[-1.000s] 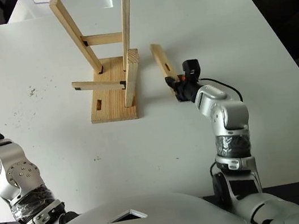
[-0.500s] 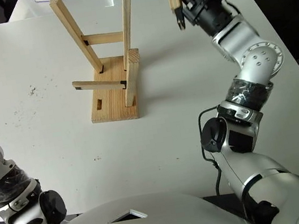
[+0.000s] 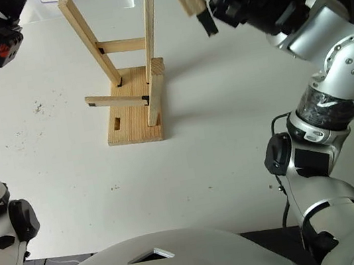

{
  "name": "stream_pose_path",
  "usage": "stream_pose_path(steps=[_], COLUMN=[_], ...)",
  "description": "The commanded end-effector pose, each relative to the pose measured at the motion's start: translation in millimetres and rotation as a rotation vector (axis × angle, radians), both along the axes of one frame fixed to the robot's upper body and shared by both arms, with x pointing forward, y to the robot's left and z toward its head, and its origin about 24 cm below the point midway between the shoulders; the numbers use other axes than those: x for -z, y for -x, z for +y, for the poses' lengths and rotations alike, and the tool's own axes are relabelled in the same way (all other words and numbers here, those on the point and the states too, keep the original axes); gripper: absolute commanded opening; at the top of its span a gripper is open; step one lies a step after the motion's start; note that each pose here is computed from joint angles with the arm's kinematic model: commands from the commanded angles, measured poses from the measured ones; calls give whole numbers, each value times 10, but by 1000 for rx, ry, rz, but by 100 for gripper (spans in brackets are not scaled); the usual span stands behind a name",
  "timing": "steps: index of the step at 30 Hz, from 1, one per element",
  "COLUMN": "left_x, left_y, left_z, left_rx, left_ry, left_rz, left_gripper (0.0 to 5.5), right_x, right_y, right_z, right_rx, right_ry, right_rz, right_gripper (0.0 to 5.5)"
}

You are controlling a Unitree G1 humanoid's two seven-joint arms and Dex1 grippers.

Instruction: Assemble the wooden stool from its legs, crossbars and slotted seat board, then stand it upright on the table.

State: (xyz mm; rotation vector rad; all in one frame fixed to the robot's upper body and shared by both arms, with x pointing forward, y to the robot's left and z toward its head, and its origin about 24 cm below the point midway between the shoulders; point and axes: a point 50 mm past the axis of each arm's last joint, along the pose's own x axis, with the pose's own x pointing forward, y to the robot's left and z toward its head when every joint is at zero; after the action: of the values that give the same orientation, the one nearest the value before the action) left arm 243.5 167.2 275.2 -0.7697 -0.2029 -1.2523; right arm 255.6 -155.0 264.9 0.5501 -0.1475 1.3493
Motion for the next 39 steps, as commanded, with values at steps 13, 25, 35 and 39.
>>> stream_pose_path(steps=[13,25,35,39], left_x=[-87,-62,-61,-19], left_y=[-16,-4,-3,-8], left_z=[-300,-336,-313,-308], left_rx=[242,218,203,202], left_ry=[-140,-162,-157,-167], left_rz=[-38,-88,-99,-96], left_gripper=[468,468,468,406], right_x=[215,319,349,355], right_y=[203,161,112,128], right_z=[197,195,131,121], right_rx=[-133,-163,-160,-163], right_ry=[108,161,206,216], right_rz=[-29,-28,-18,-25], right_gripper=[204,204,204,204])
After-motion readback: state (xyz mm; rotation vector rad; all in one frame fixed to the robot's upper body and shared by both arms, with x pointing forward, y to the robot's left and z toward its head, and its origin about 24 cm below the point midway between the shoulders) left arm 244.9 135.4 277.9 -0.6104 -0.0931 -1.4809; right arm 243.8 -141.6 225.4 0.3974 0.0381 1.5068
